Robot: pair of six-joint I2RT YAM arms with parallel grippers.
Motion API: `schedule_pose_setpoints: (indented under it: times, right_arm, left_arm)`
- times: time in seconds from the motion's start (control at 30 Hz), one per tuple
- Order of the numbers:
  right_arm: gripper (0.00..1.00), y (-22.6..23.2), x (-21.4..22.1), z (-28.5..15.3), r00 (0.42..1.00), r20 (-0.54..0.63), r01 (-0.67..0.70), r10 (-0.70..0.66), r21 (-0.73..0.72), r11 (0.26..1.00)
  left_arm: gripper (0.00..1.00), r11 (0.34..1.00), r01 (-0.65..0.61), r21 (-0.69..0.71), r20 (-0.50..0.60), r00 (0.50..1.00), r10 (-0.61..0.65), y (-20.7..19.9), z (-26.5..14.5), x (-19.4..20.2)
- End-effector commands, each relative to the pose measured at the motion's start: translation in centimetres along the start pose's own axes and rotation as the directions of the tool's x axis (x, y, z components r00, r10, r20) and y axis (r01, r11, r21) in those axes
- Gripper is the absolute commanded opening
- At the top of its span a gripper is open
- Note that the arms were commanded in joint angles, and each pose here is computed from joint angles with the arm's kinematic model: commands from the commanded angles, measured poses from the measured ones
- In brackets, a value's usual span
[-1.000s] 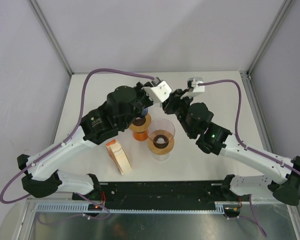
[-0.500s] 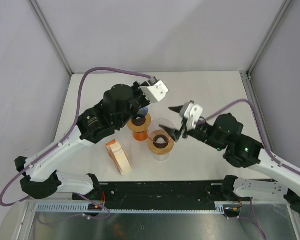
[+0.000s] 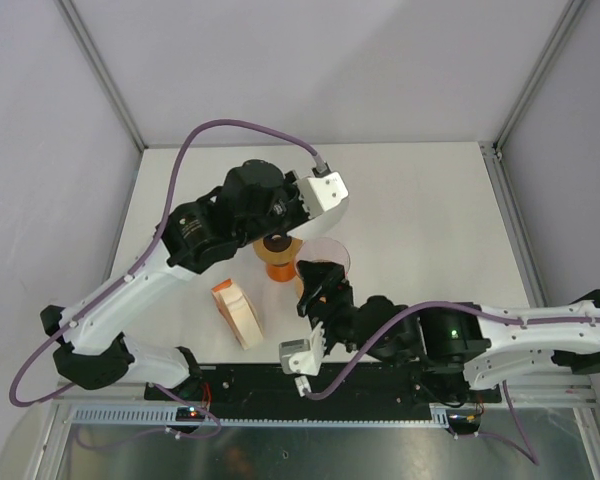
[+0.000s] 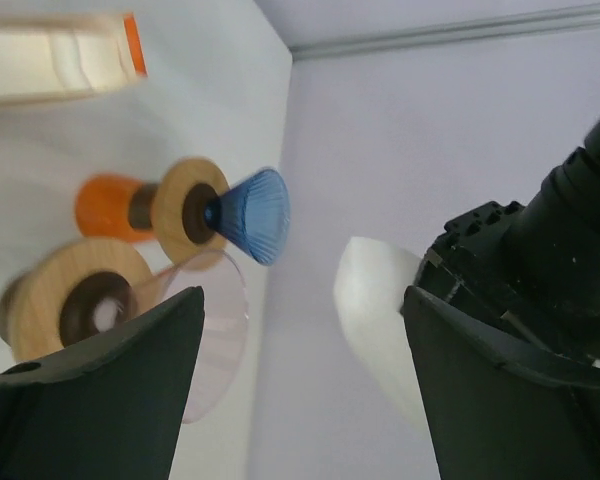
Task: Place the coffee filter in the dripper
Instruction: Place the coffee filter in the coffee dripper.
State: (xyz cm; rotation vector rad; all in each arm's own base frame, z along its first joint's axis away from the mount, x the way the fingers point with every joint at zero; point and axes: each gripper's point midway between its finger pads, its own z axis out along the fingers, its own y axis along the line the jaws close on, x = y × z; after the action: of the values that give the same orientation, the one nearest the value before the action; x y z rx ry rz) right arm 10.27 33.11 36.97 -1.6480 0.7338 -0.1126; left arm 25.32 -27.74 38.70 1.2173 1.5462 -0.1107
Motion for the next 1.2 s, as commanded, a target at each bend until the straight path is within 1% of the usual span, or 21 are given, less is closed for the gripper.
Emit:
schedule_pose_setpoints:
  times: [0.0, 0.1, 0.2, 0.3, 0.47, 0.63, 0.7, 0.77, 0.9, 1.03, 1.17]
  right_arm:
    - [0.85, -3.7, 2.6, -1.8, 0.965, -0.19, 0.193, -0.18, 0.051, 0.98]
    - [0.85, -3.4, 3.6, -1.1, 0.946, -0.24, 0.226, -0.217, 0.011, 0.974]
    - [0.84, -3.5, 4.4, -0.4, 0.92, -0.309, 0.252, -0.239, 0.001, 0.968]
    - [0.81, -3.6, 5.2, 0.2, 0.905, -0.347, 0.257, -0.247, -0.017, 0.966]
    - [0.73, -3.1, 6.0, 1.4, 0.887, -0.376, 0.264, -0.268, -0.064, 0.963]
    - [0.62, -3.6, 7.3, 1.9, 0.866, -0.432, 0.24, -0.25, -0.078, 0.968]
    - [0.55, -3.6, 7.9, 2.0, 0.86, -0.453, 0.223, -0.236, -0.084, 0.971]
    - [0.43, -3.5, 8.3, 2.1, 0.854, -0.468, 0.209, -0.226, -0.09, 0.974]
    - [0.26, -3.0, 8.5, 1.8, 0.852, -0.477, 0.188, -0.214, -0.103, 0.977]
    - [0.15, -1.9, 8.6, 1.3, 0.848, -0.481, 0.178, -0.224, -0.14, 0.974]
    - [0.05, -0.7, 9.1, 0.8, 0.836, -0.496, 0.168, -0.235, -0.176, 0.97]
  left_arm:
    - [0.0, 0.995, 0.053, 0.089, 0.026, 0.998, -0.055, -1.3, -1.0, -0.8]
    - [0.0, 0.993, 0.057, 0.102, 0.031, 0.998, -0.061, -1.3, -1.5, -1.1]
    - [0.0, 0.993, 0.049, 0.108, 0.034, 0.998, -0.053, -1.3, -2.0, -1.0]
    - [0.0, 0.991, 0.049, 0.126, 0.046, 0.997, -0.055, -1.6, -2.7, -1.0]
    - [0.0, 0.989, 0.056, 0.136, 0.069, 0.995, -0.066, -1.5, -3.4, -1.7]
    - [0.0, 0.983, 0.057, 0.176, 0.073, 0.995, -0.071, -2.2, -3.9, -1.7]
    - [0.0, 0.982, 0.057, 0.18, 0.078, 0.994, -0.072, -2.2, -4.2, -1.7]
    - [0.0, 0.982, 0.058, 0.178, 0.083, 0.994, -0.074, -2.1, -4.4, -1.8]
    - [0.0, 0.989, 0.069, 0.128, 0.086, 0.993, -0.08, -0.9, -4.7, -2.2]
    - [0.0, 0.995, 0.089, 0.041, 0.082, 0.992, -0.092, 1.3, -5.0, -2.6]
    - [0.0, 0.995, 0.103, -0.015, 0.088, 0.991, -0.101, 2.8, -5.4, -3.1]
